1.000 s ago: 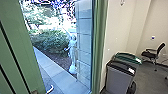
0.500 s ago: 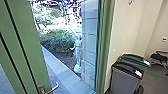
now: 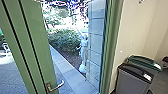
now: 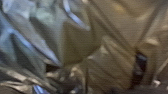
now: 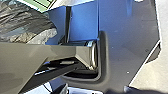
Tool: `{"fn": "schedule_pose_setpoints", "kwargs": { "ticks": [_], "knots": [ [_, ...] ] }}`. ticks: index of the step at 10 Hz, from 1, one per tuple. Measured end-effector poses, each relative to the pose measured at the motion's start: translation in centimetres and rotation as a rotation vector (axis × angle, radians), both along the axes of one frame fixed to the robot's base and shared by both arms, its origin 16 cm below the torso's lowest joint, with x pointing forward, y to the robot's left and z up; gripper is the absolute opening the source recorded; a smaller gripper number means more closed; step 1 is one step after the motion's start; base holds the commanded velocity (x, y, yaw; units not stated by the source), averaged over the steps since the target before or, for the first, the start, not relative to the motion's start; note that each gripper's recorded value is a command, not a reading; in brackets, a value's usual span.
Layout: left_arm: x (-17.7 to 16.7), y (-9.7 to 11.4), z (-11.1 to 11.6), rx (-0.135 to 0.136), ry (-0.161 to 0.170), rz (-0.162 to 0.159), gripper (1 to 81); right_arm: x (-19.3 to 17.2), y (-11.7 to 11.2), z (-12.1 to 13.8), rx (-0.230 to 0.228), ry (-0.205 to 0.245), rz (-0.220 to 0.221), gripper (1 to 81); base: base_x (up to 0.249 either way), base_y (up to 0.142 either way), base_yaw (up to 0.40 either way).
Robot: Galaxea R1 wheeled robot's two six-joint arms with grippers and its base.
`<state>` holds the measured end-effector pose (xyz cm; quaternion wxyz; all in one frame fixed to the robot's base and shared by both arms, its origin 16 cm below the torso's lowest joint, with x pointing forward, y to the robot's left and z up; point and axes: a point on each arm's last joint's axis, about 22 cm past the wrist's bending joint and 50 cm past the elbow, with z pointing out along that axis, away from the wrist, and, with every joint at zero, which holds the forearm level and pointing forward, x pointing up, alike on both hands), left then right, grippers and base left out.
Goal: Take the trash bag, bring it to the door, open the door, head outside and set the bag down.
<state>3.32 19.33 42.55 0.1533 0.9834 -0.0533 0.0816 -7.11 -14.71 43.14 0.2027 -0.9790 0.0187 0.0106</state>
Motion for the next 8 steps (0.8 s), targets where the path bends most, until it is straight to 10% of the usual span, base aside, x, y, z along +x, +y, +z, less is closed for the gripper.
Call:
{"fn": "schedule_pose_setpoints", "kwargs": {
  "ticks": [8],
  "knots": [
    [-0.4,0.2,0.06,-0.003,0.002,0.0,1.0,-0.63,0.22,0.08,0.004,0.008,0.0,81.1,0.0,0.0,0.23]
  ]
}}
